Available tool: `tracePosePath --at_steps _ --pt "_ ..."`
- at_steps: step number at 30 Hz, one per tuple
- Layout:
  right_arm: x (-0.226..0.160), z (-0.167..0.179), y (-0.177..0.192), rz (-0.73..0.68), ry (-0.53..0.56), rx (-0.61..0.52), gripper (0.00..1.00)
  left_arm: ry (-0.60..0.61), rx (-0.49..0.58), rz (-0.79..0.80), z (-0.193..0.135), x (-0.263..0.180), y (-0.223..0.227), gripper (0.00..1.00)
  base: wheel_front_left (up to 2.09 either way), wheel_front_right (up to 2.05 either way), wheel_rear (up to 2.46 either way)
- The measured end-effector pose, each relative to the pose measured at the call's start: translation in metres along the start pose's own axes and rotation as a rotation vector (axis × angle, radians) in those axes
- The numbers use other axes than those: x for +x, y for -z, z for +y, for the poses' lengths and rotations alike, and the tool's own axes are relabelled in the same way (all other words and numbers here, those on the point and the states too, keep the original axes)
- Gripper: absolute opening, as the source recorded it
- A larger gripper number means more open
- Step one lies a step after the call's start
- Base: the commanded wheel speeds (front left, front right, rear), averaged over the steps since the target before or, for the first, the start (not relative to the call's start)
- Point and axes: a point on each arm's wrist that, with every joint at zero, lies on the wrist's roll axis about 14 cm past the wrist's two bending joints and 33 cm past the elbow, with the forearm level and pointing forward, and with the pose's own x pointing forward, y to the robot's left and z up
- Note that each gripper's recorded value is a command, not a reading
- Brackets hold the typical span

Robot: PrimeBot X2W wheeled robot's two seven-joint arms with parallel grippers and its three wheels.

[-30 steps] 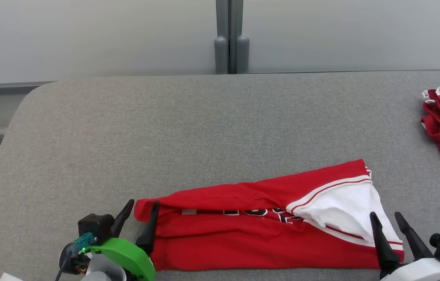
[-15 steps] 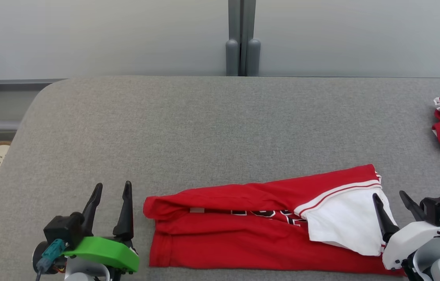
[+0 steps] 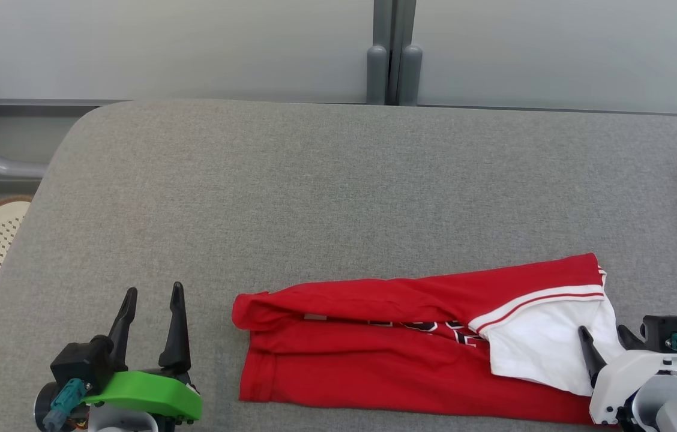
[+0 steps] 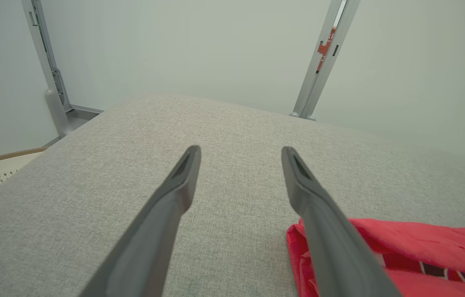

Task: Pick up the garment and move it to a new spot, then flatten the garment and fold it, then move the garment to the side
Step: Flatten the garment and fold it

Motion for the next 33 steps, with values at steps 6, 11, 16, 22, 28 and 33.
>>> tracePosePath --at_steps 6,11,16,22,28,33 --pt "0.001 0.012 0.013 0.049 -0.023 0.061 0.00 -0.011 0.003 -0.011 0.003 -0.001 -0.002 1.00 0.00 0.00 0.00" --pt "0.000 0.014 0.011 0.047 -0.032 0.083 0.00 -0.018 0.000 -0.008 0.005 -0.004 0.000 1.00 0.00 0.00 0.00" --pt "-0.009 -0.014 0.005 0.015 0.025 0.085 0.00 -0.015 0.008 -0.018 0.005 -0.007 -0.002 1.00 0.00 0.00 0.00" --pt "-0.036 -0.082 0.000 -0.013 0.176 0.076 0.00 -0.001 0.014 -0.031 0.002 -0.012 -0.005 1.00 0.00 0.00 0.00" --pt "-0.050 -0.109 -0.024 -0.094 0.231 0.080 0.00 0.005 0.014 -0.035 0.001 -0.015 -0.006 1.00 0.00 0.00 0.00" --pt "-0.045 -0.078 -0.058 -0.194 0.151 0.117 0.00 0.016 0.017 -0.036 -0.002 -0.016 -0.005 1.00 0.00 0.00 0.00"
